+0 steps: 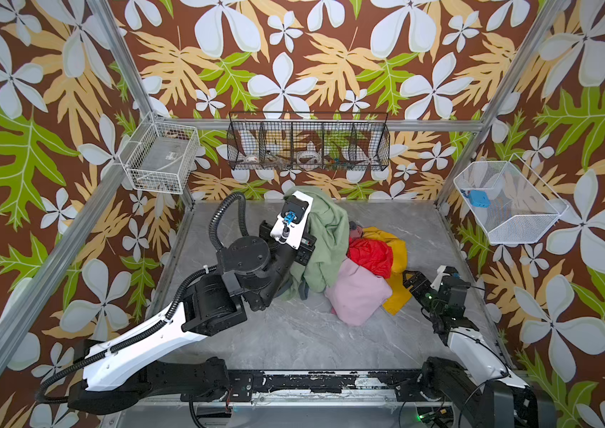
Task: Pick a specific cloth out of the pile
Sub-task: 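Lift the green cloth with the left gripper and pull it off the pile, then carry the green cloth with the left gripper away from the pile, then lower the green cloth onto the table and open the left gripper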
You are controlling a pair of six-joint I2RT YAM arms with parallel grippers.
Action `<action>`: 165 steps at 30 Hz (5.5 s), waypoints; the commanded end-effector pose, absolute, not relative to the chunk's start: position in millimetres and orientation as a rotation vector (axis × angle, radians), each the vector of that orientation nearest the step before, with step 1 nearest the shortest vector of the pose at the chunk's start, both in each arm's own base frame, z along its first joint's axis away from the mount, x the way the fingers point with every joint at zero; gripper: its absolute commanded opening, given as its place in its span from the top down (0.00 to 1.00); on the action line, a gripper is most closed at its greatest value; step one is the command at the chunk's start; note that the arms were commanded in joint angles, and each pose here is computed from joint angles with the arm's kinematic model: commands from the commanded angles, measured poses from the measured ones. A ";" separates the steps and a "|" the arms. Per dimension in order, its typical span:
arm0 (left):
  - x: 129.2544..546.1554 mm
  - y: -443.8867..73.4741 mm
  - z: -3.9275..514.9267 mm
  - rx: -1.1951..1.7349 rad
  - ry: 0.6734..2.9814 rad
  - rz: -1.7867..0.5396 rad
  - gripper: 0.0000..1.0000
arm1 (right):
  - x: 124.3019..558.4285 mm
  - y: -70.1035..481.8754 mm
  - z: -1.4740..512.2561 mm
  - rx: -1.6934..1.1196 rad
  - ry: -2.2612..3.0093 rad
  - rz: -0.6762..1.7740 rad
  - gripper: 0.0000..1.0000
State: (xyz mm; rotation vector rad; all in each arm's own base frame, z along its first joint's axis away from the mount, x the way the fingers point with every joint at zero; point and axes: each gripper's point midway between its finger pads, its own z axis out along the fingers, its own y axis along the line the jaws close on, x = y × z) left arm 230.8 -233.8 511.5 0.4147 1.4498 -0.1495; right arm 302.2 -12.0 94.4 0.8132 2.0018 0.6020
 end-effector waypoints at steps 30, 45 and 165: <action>335.9 -33.2 405.0 -0.080 1.687 0.355 1.00 | 297.9 -9.9 95.4 0.783 2.004 0.591 0.10; 323.3 -27.1 307.3 -0.411 1.804 -0.124 1.00 | 295.9 -8.2 91.5 0.789 2.012 0.601 0.10; 357.1 12.3 96.9 -0.732 2.285 -0.092 0.00 | 314.4 -15.9 110.7 0.745 1.992 0.537 0.09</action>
